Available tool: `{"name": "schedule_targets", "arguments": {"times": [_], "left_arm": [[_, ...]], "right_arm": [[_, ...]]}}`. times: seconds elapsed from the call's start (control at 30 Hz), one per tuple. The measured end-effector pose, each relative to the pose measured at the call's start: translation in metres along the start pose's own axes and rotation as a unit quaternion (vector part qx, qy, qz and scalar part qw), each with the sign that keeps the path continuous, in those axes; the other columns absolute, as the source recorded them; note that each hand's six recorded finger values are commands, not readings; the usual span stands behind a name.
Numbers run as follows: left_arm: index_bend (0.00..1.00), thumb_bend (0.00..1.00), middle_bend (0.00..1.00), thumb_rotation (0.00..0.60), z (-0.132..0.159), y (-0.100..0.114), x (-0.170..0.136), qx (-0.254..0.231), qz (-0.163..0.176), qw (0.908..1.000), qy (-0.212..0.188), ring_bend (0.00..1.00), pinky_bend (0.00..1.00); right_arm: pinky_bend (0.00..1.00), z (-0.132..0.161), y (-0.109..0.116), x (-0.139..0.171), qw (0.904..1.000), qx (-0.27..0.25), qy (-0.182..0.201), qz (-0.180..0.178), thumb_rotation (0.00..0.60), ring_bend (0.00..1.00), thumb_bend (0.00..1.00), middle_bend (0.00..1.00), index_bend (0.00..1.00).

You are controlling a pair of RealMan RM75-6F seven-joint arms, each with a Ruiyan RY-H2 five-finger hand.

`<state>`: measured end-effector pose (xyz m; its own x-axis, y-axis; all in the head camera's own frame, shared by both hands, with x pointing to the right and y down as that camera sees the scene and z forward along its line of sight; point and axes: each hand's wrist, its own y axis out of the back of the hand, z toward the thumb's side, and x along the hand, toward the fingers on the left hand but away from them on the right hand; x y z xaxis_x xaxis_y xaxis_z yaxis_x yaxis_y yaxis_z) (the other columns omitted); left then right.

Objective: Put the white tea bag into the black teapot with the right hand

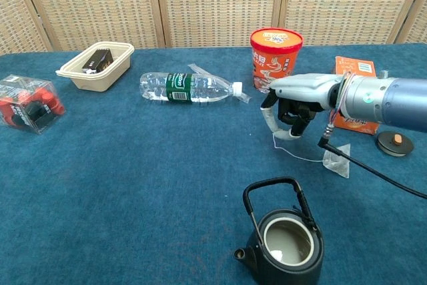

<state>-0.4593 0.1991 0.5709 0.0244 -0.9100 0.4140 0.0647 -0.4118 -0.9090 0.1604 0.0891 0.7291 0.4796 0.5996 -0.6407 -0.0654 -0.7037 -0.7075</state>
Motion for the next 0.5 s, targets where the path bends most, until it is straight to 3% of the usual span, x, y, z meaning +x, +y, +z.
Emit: {"name": "schedule_targets", "arguments": {"times": [0.5], "left_arm": [[0.03,0.37,0.00,0.600,0.005,0.000,0.001,-0.001,0.000,1.0000,-0.007,0.00,0.00]], "right_arm": [[1.00,-0.026,0.055,0.055,0.9954,-0.066,-0.006,-0.069,0.600,0.98,0.68,0.96,0.65]]}}
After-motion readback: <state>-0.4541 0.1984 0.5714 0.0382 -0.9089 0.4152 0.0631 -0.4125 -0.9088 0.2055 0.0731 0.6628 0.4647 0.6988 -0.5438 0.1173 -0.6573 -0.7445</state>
